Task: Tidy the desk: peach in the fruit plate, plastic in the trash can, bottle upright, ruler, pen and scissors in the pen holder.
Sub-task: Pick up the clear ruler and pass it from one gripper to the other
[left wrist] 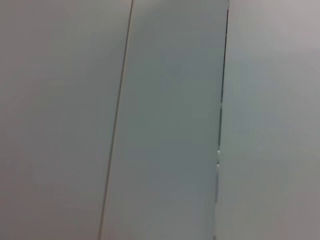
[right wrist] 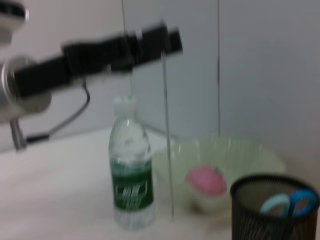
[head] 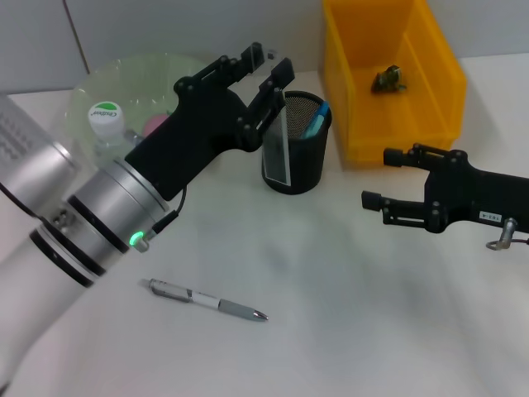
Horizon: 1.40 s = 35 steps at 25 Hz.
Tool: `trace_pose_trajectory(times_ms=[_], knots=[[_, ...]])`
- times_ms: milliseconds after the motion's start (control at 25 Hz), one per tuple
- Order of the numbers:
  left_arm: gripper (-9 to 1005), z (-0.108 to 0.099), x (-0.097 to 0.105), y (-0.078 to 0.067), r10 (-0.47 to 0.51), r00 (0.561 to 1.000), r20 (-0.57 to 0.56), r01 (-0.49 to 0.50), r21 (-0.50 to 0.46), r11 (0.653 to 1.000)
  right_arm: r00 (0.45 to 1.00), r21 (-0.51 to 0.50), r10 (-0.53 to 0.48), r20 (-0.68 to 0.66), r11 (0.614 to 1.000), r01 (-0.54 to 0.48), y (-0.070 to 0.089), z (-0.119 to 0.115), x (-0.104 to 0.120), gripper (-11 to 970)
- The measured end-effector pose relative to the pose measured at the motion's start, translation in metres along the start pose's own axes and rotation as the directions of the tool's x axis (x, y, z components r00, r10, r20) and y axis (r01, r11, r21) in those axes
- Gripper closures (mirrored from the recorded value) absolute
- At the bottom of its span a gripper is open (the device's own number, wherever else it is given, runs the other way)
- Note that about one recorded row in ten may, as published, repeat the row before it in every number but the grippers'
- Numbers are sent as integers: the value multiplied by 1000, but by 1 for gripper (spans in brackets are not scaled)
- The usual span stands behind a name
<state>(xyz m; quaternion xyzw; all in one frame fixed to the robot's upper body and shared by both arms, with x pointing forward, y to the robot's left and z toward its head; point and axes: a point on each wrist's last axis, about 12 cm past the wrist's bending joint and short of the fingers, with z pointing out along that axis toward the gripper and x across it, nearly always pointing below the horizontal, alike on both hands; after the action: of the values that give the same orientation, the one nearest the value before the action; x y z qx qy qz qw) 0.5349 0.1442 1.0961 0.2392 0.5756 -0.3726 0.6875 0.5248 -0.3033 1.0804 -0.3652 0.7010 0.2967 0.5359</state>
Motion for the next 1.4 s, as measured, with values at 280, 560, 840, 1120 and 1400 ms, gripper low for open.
trace_pose_trajectory(times_ms=[280,560,840,1120,1400], knots=[[557,0,13,-15,77,997,6,-76,-66,995,986,65,-44,161,997,34,15,1,17,164],[550,3,17,-24,91,996,6,-90,-77,993,957,66,-56,285,997,38,27,18,18,165],[543,5,18,-27,89,996,5,-88,-55,995,957,-11,-48,286,999,53,30,43,10,165],[536,5,19,-28,91,996,1,-90,-46,995,961,-18,-53,272,998,61,27,53,5,164],[529,5,20,-30,95,995,0,-95,-35,995,974,-45,-50,222,997,62,28,67,7,169]])
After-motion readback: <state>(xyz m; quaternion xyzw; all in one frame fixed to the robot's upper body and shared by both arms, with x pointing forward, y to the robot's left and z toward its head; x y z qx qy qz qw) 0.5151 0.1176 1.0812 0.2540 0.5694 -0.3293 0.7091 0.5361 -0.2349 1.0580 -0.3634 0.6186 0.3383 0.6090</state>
